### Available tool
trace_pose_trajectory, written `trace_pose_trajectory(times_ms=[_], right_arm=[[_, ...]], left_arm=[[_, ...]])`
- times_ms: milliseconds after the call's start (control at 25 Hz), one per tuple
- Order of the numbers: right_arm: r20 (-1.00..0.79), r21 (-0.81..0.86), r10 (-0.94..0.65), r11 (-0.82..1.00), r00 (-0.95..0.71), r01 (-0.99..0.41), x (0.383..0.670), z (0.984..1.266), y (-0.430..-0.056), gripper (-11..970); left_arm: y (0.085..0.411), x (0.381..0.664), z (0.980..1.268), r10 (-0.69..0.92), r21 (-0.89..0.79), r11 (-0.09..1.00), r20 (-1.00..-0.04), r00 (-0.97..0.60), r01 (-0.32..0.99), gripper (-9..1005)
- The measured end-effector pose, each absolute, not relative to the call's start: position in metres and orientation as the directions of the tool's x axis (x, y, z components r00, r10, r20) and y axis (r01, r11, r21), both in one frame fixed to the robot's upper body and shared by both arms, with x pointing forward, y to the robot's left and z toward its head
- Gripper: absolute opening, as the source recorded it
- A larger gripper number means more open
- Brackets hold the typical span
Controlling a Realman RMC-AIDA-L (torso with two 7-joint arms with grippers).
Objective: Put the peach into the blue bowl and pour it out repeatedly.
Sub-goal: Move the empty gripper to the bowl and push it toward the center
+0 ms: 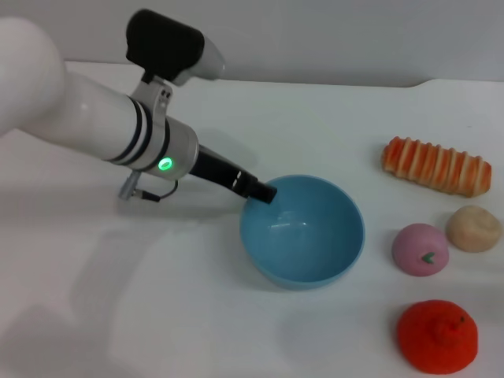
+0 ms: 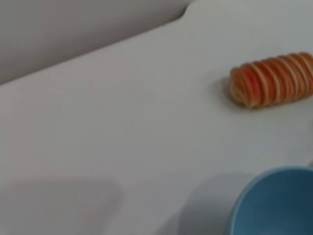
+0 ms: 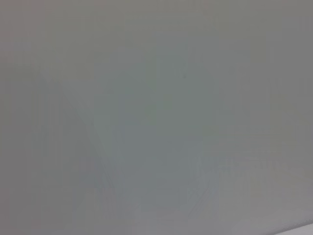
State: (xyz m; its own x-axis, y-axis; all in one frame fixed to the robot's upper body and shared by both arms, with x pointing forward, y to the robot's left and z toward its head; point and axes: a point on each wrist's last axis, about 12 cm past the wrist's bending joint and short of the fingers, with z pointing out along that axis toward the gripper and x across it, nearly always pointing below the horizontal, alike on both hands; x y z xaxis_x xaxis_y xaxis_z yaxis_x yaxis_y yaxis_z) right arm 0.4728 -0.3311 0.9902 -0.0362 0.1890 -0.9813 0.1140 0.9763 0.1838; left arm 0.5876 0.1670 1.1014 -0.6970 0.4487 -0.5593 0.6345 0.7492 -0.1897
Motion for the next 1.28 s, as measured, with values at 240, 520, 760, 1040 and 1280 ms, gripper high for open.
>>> trace_pose_trajectory(times_ms=[240,520,760,1040,1280], right_arm=[[-0.982,0.183,0.188,0.977,-0.037,0.11,0.475,0.991,-0.33,618],[-0.982,0.181,0.186,0.977,-0.037,0.109,0.475,0.991,-0.33,616],[-0.982,0.182,0.187,0.977,-0.039,0.109,0.475,0.991,-0.33,617],[-0.98,0.189,0.195,0.976,-0.043,0.111,0.474,0.989,-0.329,618],[-0.979,0.194,0.2,0.974,-0.044,0.113,0.473,0.989,-0.328,617]], left_arm=[[0.165,0.584,1.09,0.46,-0.194,0.75,-0.535,-0.709,0.633,800],[0.155,0.581,1.077,0.505,-0.18,0.736,-0.496,-0.706,0.653,773],[0.149,0.58,1.075,0.5,-0.193,0.728,-0.506,-0.703,0.657,718],[0.153,0.58,1.07,0.466,-0.228,0.744,-0.495,-0.733,0.628,583],[0.152,0.578,1.069,0.47,-0.234,0.742,-0.486,-0.737,0.628,409]])
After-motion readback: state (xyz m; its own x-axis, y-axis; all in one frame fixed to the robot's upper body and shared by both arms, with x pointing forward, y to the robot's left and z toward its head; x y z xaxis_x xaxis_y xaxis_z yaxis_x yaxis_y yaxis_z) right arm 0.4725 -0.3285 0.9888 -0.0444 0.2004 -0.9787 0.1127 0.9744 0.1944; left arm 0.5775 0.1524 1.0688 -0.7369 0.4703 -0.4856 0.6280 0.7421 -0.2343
